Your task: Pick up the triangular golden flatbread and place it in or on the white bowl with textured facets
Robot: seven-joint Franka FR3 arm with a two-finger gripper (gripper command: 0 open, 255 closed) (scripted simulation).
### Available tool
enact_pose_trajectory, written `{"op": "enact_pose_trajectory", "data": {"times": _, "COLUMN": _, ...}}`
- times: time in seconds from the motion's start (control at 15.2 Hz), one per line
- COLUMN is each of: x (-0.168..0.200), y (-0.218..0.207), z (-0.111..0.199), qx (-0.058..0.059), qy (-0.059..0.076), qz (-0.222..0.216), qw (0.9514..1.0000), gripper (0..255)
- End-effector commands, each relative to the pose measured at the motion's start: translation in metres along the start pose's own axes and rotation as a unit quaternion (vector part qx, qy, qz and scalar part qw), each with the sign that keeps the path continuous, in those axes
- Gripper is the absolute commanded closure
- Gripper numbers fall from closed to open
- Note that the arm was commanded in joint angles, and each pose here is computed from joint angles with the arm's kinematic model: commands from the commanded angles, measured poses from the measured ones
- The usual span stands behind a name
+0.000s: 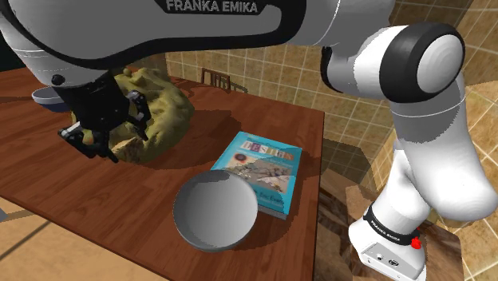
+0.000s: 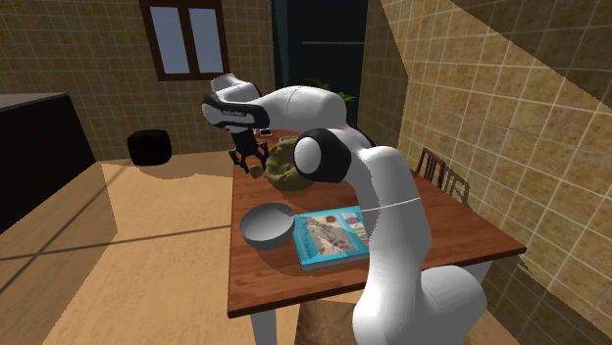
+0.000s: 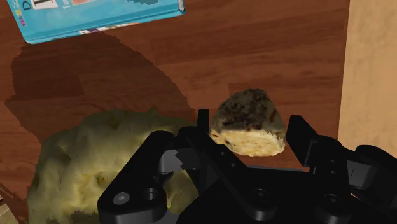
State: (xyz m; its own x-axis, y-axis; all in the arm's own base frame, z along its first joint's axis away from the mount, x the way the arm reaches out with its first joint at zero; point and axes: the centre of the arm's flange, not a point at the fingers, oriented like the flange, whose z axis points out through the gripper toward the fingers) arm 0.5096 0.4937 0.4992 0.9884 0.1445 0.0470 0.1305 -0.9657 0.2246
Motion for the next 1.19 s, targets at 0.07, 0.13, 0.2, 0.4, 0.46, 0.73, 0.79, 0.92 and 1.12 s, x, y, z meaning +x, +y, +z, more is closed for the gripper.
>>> {"op": "enact_pose_trajectory", "data": {"times": 0.07, "x": -0.011, "y": 0.007, "z": -0.007, "qx": 0.0, "qy": 0.0, "qz": 0.0, "qw": 1.0, "gripper": 255}}
{"op": "enact_pose_trajectory", "data": {"times": 0.13, "x": -0.024, "y": 0.011, "z": -0.008, "qx": 0.0, "qy": 0.0, "qz": 0.0, "qw": 1.0, "gripper": 255}}
{"op": "enact_pose_trajectory", "data": {"times": 0.2, "x": -0.036, "y": 0.016, "z": -0.008, "qx": 0.0, "qy": 0.0, "qz": 0.0, "qw": 1.0, "gripper": 255}}
{"op": "enact_pose_trajectory", "data": {"times": 0.4, "x": -0.073, "y": 0.03, "z": -0.01, "qx": 0.0, "qy": 0.0, "qz": 0.0, "qw": 1.0, "gripper": 255}}
{"op": "enact_pose_trajectory", "data": {"times": 0.46, "x": -0.086, "y": 0.034, "z": -0.011, "qx": 0.0, "qy": 0.0, "qz": 0.0, "qw": 1.0, "gripper": 255}}
{"op": "enact_pose_trajectory", "data": {"times": 0.73, "x": -0.135, "y": 0.053, "z": -0.013, "qx": 0.0, "qy": 0.0, "qz": 0.0, "qw": 1.0, "gripper": 255}}
{"op": "enact_pose_trajectory", "data": {"times": 0.79, "x": -0.147, "y": 0.058, "z": -0.013, "qx": 0.0, "qy": 0.0, "qz": 0.0, "qw": 1.0, "gripper": 255}}
{"op": "enact_pose_trajectory", "data": {"times": 0.92, "x": -0.176, "y": 0.069, "z": -0.015, "qx": 0.0, "qy": 0.0, "qz": 0.0, "qw": 1.0, "gripper": 255}}
{"op": "enact_pose_trajectory", "data": {"times": 1.12, "x": -0.177, "y": 0.065, "z": 0.001, "qx": 0.0, "qy": 0.0, "qz": 0.0, "qw": 1.0, "gripper": 255}}
